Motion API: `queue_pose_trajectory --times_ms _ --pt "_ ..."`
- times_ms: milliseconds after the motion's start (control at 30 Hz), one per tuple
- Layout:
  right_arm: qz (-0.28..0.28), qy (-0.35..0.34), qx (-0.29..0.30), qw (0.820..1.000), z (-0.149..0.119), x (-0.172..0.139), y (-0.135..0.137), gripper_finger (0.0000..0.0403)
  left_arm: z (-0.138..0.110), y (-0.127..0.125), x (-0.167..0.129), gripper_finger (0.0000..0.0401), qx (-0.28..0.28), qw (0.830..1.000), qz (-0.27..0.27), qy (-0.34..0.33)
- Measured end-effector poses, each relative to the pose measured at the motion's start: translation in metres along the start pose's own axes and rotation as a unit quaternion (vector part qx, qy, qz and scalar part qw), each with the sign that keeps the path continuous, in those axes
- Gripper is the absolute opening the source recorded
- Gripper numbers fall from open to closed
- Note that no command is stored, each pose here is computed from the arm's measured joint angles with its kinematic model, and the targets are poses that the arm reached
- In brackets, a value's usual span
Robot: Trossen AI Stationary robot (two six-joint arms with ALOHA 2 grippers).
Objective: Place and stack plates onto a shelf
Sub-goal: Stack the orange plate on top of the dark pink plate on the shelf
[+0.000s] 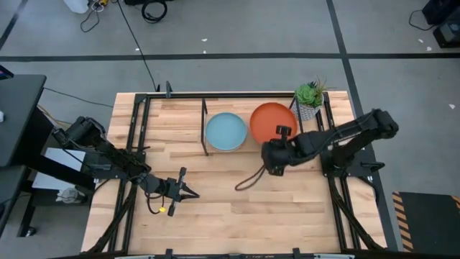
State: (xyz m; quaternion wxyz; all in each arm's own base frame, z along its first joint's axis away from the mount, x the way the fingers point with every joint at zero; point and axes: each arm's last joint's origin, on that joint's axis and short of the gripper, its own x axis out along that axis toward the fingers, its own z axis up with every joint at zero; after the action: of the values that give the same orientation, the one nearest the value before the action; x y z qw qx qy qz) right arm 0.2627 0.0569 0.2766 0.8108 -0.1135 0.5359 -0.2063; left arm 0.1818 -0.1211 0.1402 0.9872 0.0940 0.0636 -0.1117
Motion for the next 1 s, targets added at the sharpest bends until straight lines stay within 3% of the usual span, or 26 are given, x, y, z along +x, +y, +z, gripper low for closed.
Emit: queue_pose_trajectory --times_ms 467,733,1000 --pt "0.066 0.017 0.034 0.997 -0.011 0.054 -0.032 0.0016 0.000 0.000 0.000 0.0023 0.001 1.000 0.000 0.002" --pt "0.095 0.018 0.049 0.994 -0.012 0.063 -0.036 0.0017 0.000 0.000 0.000 0.0023 0.001 1.000 0.000 0.002" --pt "0.130 0.021 0.072 0.989 -0.010 0.061 -0.035 0.0045 0.000 0.000 0.000 0.0023 0.001 1.000 0.000 0.002"
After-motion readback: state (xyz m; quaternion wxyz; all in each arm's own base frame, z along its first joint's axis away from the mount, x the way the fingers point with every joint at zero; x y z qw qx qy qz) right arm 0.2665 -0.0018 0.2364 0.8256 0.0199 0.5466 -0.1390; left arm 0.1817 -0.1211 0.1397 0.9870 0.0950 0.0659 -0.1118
